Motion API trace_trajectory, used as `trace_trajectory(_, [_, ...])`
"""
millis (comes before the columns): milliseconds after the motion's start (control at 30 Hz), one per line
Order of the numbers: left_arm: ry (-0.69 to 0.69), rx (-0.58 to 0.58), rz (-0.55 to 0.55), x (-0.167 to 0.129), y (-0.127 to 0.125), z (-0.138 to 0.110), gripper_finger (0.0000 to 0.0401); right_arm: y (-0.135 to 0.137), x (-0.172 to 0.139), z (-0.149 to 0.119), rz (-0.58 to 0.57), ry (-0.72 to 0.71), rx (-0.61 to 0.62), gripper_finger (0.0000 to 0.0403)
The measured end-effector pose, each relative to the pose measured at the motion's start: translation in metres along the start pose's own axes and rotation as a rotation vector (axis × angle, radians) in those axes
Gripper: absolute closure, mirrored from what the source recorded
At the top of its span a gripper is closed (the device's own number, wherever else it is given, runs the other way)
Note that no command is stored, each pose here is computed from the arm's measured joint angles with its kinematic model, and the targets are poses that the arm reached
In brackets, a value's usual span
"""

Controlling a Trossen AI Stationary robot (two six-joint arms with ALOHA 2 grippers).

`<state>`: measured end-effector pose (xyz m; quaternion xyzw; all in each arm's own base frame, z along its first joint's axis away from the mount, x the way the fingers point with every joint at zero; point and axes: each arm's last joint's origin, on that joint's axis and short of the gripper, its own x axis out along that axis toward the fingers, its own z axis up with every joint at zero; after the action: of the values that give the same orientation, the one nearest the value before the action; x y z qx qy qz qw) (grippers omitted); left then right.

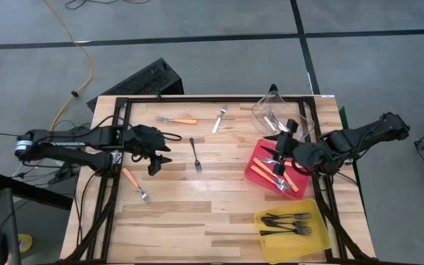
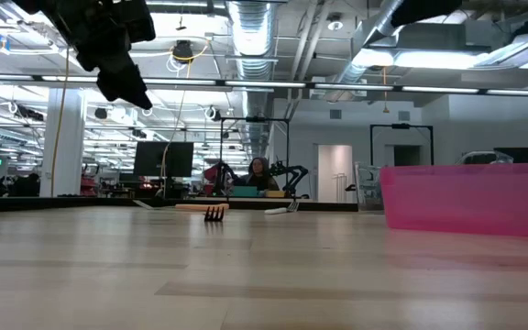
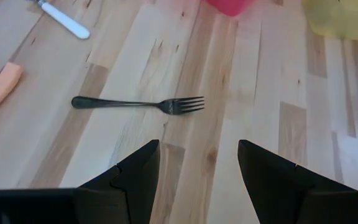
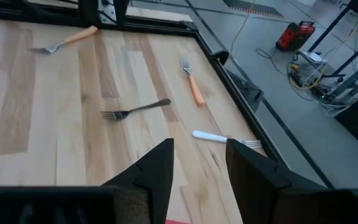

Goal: Sort silverware by color (type)
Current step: Put the orange fork into the red bin

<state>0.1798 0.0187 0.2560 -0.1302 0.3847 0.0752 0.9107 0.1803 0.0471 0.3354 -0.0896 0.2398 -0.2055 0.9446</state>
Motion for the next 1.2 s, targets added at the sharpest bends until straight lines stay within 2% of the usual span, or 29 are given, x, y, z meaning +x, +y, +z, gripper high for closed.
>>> trace_trajectory(233, [0.014, 0.008, 0.000, 0.009, 0.000, 0.002, 0.0199, 0.008, 0.008, 0.000, 0.009, -0.094, 0.014, 0.0232])
trace_trajectory(500, [-0.034, 0.087, -0.024, 0.011, -0.002, 0.008, 0.0199, 0.011, 0.010, 0.006, 0.012, -0.190, 0.024, 0.0232])
trace_trajectory(767, [-0.032, 0.115, -0.127, 0.010, -0.006, 0.008, 0.0199, 0.012, 0.009, 0.008, 0.050, -0.209, 0.061, 0.0232])
trace_trajectory(933, [0.038, 0.141, -0.219, 0.010, -0.015, 0.001, 0.0199, 0.014, 0.010, 0.006, 0.096, -0.191, 0.084, 0.0232])
trace_trajectory(1100, [0.139, 0.132, -0.201, 0.012, -0.023, -0.010, 0.0199, 0.016, 0.012, 0.003, 0.107, -0.162, 0.078, 0.0232])
trace_trajectory(1200, [0.151, 0.131, -0.196, 0.012, -0.028, -0.013, 0.0199, 0.016, 0.013, 0.002, 0.105, -0.154, 0.071, 0.0232])
